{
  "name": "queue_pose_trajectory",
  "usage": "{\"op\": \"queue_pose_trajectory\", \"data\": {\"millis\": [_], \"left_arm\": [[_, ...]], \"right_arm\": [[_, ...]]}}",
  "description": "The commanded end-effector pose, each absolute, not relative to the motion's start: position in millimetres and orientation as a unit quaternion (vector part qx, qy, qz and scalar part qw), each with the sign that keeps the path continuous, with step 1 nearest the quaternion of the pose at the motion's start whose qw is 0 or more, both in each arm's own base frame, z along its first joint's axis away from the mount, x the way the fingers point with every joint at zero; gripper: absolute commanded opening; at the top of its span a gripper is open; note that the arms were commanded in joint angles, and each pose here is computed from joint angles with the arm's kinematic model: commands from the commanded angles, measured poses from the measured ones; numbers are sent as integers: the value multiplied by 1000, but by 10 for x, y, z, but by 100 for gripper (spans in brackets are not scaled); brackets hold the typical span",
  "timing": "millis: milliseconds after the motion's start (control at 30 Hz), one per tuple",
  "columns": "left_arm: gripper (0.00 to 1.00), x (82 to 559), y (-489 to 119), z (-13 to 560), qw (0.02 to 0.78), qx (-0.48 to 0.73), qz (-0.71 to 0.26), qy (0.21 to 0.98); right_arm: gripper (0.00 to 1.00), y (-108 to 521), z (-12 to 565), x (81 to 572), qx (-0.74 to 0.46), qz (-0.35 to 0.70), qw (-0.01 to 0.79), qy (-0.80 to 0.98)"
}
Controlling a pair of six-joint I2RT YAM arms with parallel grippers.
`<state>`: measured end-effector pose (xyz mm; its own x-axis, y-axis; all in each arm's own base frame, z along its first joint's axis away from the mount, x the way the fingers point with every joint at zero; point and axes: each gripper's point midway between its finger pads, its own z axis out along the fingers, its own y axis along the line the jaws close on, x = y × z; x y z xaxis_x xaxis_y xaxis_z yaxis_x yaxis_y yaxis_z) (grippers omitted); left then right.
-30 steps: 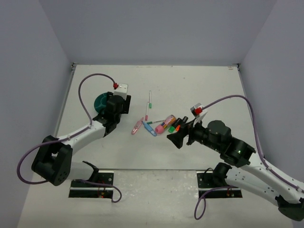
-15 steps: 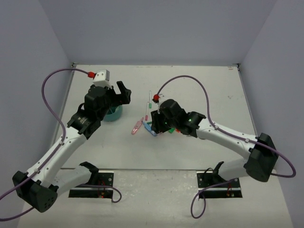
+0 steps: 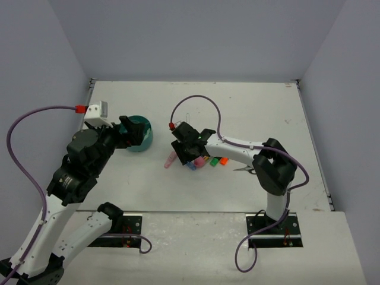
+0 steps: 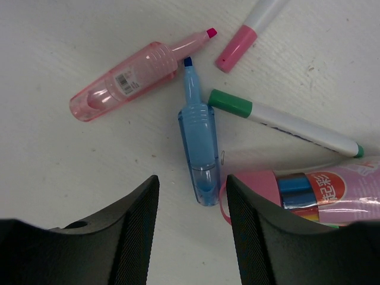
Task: Sort the stationery into containers
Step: Pick up the pen from the center of the board.
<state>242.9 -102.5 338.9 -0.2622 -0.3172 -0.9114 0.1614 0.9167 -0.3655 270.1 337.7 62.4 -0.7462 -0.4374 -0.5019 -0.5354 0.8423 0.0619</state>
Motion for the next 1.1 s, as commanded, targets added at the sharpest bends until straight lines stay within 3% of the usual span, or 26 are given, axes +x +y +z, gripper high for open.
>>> {"op": "queue_pose_trajectory", "data": {"millis": [0,300,567,700,900,1067], "left_arm": [[100,2404,-1021,3198,581,-21,-174,795],[100,2409,-1082,3063,571,-3,-177,802],[100,2384,-1071,3052,574,1,-177,800],[100,2380,-1076,3014,572,1,-178,801],[100,2370,-1138,2944,566,10,-191,802],[100,2386,-1156,2908,564,11,-193,803]], "right_arm": [[51,3404,577,2795,-280,75,243,926],[50,3367,282,2751,-293,56,210,931],[30,3333,210,2674,-284,51,204,936],[29,3296,193,2620,-281,52,199,937],[36,3280,58,2529,-285,56,180,940],[21,3286,213,2525,-275,63,203,938]]}}
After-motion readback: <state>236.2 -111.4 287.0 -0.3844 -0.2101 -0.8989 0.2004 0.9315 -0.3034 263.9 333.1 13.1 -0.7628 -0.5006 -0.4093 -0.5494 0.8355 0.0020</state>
